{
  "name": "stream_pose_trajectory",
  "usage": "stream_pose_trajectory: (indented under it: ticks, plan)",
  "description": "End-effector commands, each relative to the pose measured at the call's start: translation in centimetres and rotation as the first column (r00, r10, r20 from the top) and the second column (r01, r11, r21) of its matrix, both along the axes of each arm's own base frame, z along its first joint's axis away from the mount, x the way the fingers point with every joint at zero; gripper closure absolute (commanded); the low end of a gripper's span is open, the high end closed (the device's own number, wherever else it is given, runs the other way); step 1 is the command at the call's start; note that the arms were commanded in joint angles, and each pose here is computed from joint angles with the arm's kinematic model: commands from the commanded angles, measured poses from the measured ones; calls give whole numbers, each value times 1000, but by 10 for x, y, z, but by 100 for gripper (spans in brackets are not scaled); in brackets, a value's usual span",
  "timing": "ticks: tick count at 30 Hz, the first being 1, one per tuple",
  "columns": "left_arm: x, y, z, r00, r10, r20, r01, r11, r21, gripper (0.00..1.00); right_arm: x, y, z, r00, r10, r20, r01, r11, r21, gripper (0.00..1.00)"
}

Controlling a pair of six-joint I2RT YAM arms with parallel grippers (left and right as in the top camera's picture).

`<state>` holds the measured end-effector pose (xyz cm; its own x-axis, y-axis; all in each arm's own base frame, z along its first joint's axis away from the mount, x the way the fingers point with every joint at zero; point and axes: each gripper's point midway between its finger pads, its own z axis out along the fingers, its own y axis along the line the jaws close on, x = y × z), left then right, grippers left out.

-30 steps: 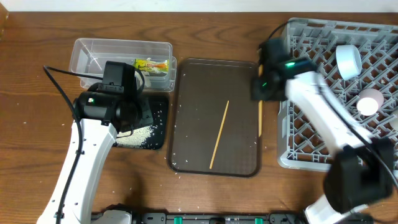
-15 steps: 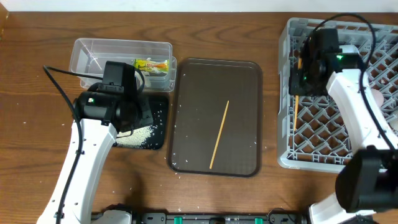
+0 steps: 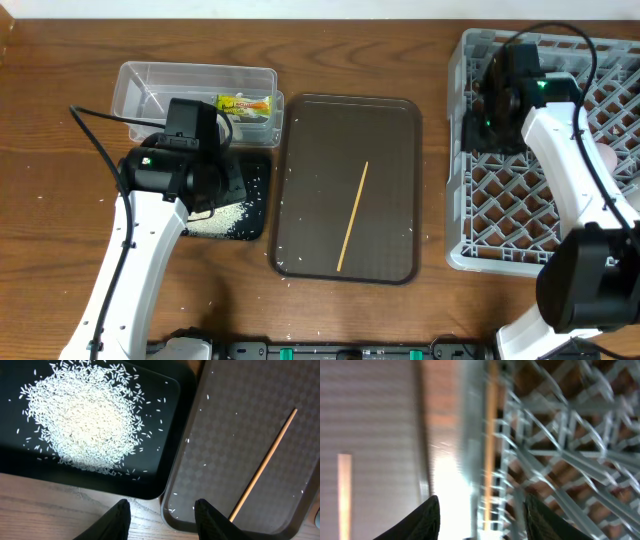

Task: Sort waste into correct bins and load items into the dishwasher rack
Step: 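Carry the chopstick with the right gripper and stand it in the rack, then reach the right gripper back and grasp the second chopstick, then carry the second chopstick with the right gripper into the rack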

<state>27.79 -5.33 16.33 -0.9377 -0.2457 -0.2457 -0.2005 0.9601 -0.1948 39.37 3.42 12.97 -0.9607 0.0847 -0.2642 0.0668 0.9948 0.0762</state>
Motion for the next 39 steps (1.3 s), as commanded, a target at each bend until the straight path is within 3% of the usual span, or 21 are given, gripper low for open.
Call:
stream_pose_trajectory:
  ticks: [1, 6, 10, 22, 26, 28, 31, 33, 39]
  plan:
    - [0, 3, -3, 1000, 8, -10, -8, 1000, 10, 55, 4, 53, 33, 993, 81, 92, -91, 989, 114, 46]
    - [0, 3, -3, 1000, 8, -8, -8, 1000, 10, 55, -14, 110, 11, 986, 162, 35, -165, 978, 124, 50]
    - [1, 3, -3, 1000, 8, -5, -8, 1000, 10, 55, -41, 138, -22, 989, 113, -91, -104, 989, 102, 50]
    - [2, 3, -3, 1000, 8, 1, -8, 1000, 9, 55, -109, 204, -124, 916, 179, -358, -191, 982, 3, 47]
    - [2, 3, -3, 1000, 8, 1, -8, 1000, 9, 55, -119, 206, -147, 902, 141, -409, -168, 985, -30, 59]
    - [2, 3, -3, 1000, 8, 1, -8, 1000, 9, 55, -119, 204, -151, 900, 136, -414, -165, 986, -35, 67]
    - [2, 3, -3, 1000, 8, 1, -8, 1000, 9, 55, -107, 195, -148, 916, 111, -386, -142, 988, -54, 91]
    - [2, 3, -3, 1000, 8, 1, -8, 1000, 9, 55, -93, 187, -142, 928, 87, -361, -115, 992, -55, 98]
    - [2, 3, -3, 1000, 8, 1, -8, 1000, 8, 55, -27, 150, -86, 975, 78, -208, -75, 997, 23, 99]
